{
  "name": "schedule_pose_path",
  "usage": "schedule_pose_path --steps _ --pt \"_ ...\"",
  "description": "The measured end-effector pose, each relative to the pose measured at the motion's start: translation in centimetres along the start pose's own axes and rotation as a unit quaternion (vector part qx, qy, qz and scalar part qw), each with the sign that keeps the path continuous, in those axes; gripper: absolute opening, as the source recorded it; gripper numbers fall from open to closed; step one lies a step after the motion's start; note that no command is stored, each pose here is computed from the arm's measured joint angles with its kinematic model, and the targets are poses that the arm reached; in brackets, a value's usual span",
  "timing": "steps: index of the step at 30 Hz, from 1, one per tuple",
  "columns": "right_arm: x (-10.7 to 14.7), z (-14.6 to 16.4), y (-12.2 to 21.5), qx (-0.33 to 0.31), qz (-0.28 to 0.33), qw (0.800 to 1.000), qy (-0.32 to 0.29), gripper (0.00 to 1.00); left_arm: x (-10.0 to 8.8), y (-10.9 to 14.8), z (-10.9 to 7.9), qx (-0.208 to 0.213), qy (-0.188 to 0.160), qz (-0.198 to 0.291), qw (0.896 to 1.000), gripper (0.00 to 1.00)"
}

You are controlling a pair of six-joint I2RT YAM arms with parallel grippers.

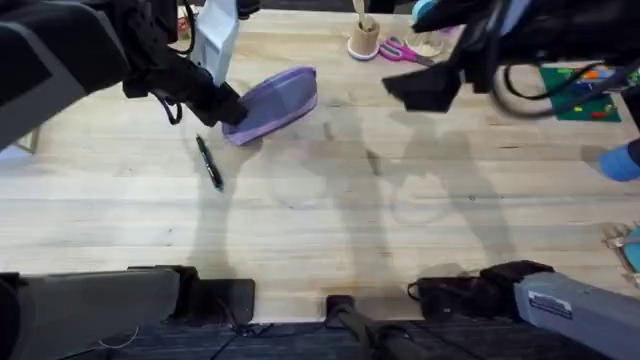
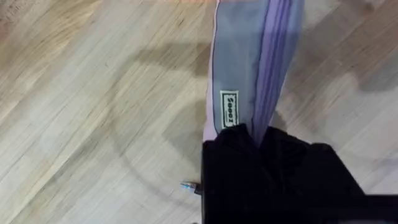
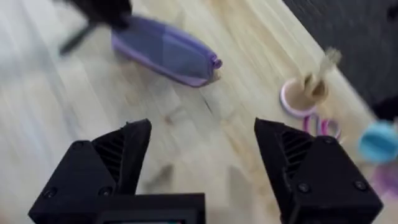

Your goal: Unzip the bag, pick up the pens from the table one at a time and place them inside, then zip the bag closed.

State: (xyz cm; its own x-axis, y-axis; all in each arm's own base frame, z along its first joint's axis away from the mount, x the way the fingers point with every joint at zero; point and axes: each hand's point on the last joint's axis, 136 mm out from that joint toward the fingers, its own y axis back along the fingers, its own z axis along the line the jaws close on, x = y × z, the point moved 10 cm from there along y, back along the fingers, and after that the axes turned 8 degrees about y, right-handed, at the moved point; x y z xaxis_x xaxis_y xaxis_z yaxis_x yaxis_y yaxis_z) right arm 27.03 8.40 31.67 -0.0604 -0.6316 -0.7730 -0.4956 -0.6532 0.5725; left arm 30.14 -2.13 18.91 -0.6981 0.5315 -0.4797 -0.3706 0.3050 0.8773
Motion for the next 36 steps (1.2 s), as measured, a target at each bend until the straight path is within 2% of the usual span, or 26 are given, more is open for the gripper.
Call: schedule_pose_path --steps 3,6,9,13,15,19,23,30,36 --pt "0.5 -0.3 -1.7 -0.014 0.012 0.993 0.12 0.995 0.0 0.0 0.0 0.0 0.0 0.0 1.0 0.043" --pt "0.9 -0.7 -2.7 -0.018 0.02 0.975 0.22 0.995 0.0 0.0 0.0 0.0 0.0 0.0 1.0 0.042" --pt "1.3 -0.8 -3.3 -0.027 0.023 0.96 0.278 0.995 0.0 0.0 0.0 0.0 0.0 0.0 1.0 0.042" --pt "1.0 -0.9 -4.1 -0.034 -0.006 0.948 0.317 0.995 0.0 0.0 0.0 0.0 0.0 0.0 1.0 0.042" --pt "0.6 -1.6 -4.9 -0.023 -0.031 0.952 0.305 0.995 0.0 0.0 0.0 0.0 0.0 0.0 1.0 0.043" --pt "0.3 -3.4 -6.8 -0.008 -0.053 0.977 0.205 0.992 0.0 0.0 0.0 0.0 0.0 0.0 1.0 0.042" --pt "0.3 -4.6 -8.4 -0.02 -0.051 0.989 0.135 0.992 0.0 0.0 0.0 0.0 0.0 0.0 1.0 0.042" --pt "-0.6 -6.0 -11.2 -0.039 -0.056 0.992 0.103 0.99 0.0 0.0 0.0 0.0 0.0 0.0 1.0 0.042" --pt "0.7 -6.5 -13.7 -0.06 -0.042 0.994 0.083 0.991 0.0 0.0 0.0 0.0 0.0 0.0 1.0 0.042"
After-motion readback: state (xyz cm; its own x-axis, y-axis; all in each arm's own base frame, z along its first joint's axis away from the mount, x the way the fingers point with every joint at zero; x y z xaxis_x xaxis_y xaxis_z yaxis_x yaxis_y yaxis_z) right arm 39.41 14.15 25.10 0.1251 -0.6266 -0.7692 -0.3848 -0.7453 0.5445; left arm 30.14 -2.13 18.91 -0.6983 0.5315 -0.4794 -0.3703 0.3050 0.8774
